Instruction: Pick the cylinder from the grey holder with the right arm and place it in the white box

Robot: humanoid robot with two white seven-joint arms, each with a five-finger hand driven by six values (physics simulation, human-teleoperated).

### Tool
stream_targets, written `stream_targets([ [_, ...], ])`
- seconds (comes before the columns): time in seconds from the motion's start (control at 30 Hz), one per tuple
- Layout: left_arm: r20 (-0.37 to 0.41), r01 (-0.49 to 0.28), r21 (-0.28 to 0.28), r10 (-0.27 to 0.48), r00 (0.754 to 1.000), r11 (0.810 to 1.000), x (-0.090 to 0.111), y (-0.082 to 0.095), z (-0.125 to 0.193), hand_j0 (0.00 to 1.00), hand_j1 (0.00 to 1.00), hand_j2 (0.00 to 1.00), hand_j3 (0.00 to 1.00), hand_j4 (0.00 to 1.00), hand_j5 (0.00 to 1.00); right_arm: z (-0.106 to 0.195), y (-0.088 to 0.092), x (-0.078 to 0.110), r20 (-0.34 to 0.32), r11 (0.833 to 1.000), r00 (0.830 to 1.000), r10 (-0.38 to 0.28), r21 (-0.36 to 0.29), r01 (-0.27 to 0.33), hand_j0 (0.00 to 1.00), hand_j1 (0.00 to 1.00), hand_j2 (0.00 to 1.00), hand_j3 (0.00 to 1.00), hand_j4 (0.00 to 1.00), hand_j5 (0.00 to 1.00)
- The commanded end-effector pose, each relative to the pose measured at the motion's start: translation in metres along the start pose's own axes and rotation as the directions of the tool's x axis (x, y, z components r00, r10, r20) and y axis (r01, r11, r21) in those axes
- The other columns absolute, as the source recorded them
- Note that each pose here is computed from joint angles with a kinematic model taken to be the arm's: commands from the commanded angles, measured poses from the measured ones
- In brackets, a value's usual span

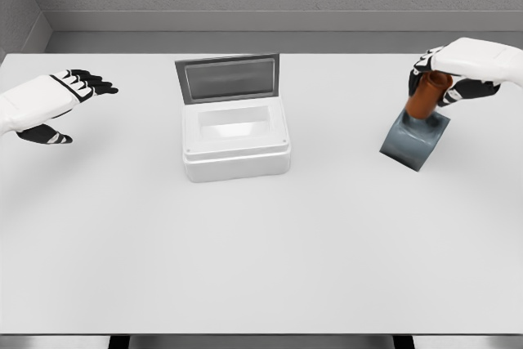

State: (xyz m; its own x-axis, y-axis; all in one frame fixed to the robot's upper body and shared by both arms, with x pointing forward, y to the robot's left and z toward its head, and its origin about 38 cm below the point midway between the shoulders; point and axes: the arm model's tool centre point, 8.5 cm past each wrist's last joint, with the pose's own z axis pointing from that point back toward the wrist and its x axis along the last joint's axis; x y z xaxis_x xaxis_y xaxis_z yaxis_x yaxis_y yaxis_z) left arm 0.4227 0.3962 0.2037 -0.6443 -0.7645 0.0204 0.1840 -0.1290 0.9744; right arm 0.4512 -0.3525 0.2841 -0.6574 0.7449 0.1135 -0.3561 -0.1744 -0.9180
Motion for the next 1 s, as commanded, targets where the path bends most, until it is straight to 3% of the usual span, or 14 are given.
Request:
stream_targets([
  [0.0, -0.001, -0.004, 0.004, 0.004, 1.0, 1.0, 0.0, 0.001, 0.0, 1.0, 1.0, 1.0, 1.0, 1.0, 1.0, -0.001, -0.005, 0.009, 0.02, 1.0, 1.0, 0.013, -0.012, -0.013, 0.45, 0.45, 0.45, 0.45, 0.45, 0.45],
  [0.33, -0.002, -0.003, 0.004, 0.003, 1.0, 1.0, -0.001, 0.001, 0.001, 1.0, 1.0, 1.0, 1.0, 1.0, 1.0, -0.026, -0.019, 0.04, 0.119, 0.997, 0.992, 0.046, -0.059, -0.039, 0.45, 0.45, 0.45, 0.45, 0.45, 0.45],
  [0.63, -0.002, -0.003, 0.004, 0.003, 1.0, 1.0, -0.001, 0.001, 0.001, 1.0, 1.0, 1.0, 1.0, 1.0, 1.0, -0.051, -0.034, 0.073, 0.218, 0.992, 0.973, 0.077, -0.112, -0.053, 0.45, 0.45, 0.45, 0.45, 0.45, 0.45],
  [0.97, -0.002, -0.003, 0.004, 0.003, 1.0, 1.0, -0.001, 0.001, 0.001, 1.0, 1.0, 1.0, 1.0, 1.0, 1.0, -0.065, -0.04, 0.088, 0.263, 0.99, 0.962, 0.08, -0.136, -0.045, 0.45, 0.45, 0.45, 0.45, 0.45, 0.45],
])
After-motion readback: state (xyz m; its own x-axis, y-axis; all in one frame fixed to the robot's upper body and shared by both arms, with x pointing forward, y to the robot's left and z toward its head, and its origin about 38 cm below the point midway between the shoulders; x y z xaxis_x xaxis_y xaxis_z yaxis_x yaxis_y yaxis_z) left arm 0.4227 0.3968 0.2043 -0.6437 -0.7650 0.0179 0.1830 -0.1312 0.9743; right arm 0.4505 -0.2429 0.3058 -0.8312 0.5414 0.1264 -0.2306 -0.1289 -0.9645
